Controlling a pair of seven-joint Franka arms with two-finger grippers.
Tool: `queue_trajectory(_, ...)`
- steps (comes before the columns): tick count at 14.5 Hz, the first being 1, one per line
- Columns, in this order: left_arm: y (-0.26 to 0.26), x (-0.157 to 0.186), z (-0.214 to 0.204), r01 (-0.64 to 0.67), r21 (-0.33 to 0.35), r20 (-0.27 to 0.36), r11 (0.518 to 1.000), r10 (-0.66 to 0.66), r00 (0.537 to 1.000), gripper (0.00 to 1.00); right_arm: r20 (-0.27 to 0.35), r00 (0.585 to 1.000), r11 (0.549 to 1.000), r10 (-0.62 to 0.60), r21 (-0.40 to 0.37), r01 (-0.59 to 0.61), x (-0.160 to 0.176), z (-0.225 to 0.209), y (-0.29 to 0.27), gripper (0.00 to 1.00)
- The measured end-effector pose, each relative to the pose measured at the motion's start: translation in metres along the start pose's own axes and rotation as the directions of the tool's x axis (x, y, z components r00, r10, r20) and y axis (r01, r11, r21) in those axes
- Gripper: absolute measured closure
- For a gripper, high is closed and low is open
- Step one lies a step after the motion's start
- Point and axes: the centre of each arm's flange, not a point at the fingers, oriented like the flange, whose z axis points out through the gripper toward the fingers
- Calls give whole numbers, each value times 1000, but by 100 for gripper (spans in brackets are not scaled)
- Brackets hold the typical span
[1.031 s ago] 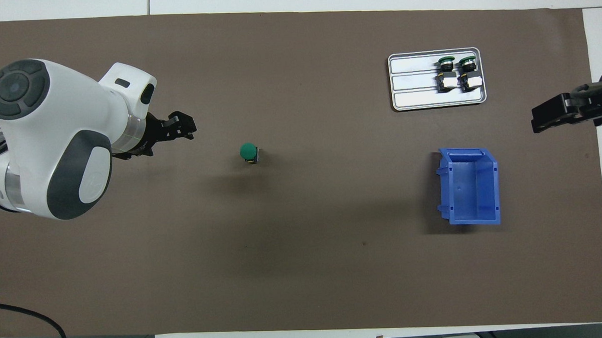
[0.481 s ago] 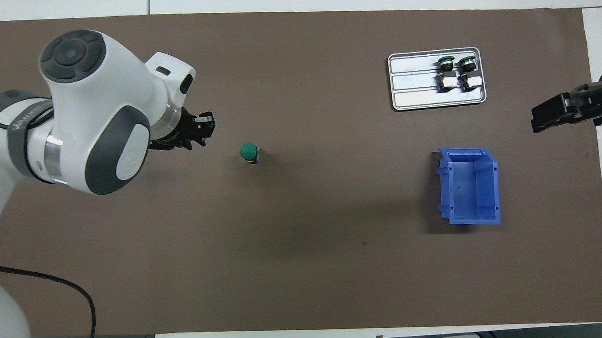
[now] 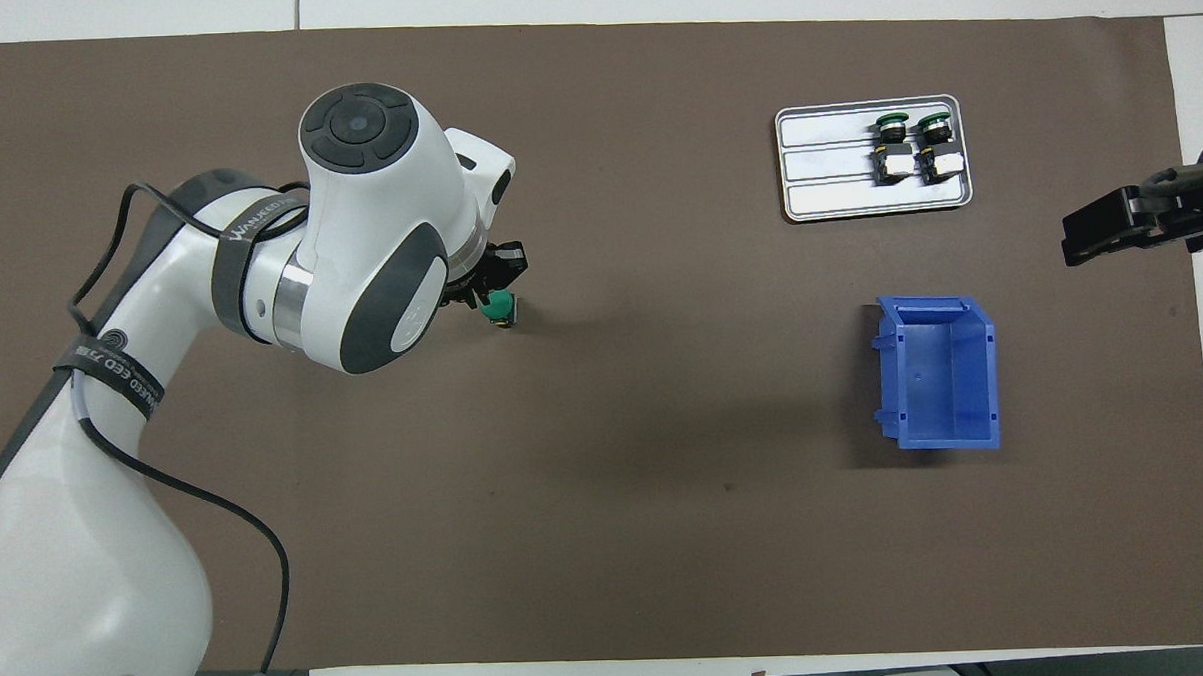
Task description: Place and press button with both arms
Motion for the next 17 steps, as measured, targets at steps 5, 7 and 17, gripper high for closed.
queue_trajectory(5, 4, 6, 5, 10, -11, -16, 1000, -10, 1000, 99, 0, 1000, 1000, 0, 0, 0, 0, 0, 0, 1)
queue_trajectory(7, 5, 7, 8, 13, -17, -23, 1000, -13, 1000, 99, 0, 1000, 1000, 0, 0, 0, 0, 0, 0, 1)
queue_trajectory(17, 2, 8, 29, 18, -20, -30, 1000, -19, 999, 99, 0, 1000, 1000, 0, 0, 0, 0, 0, 0, 1)
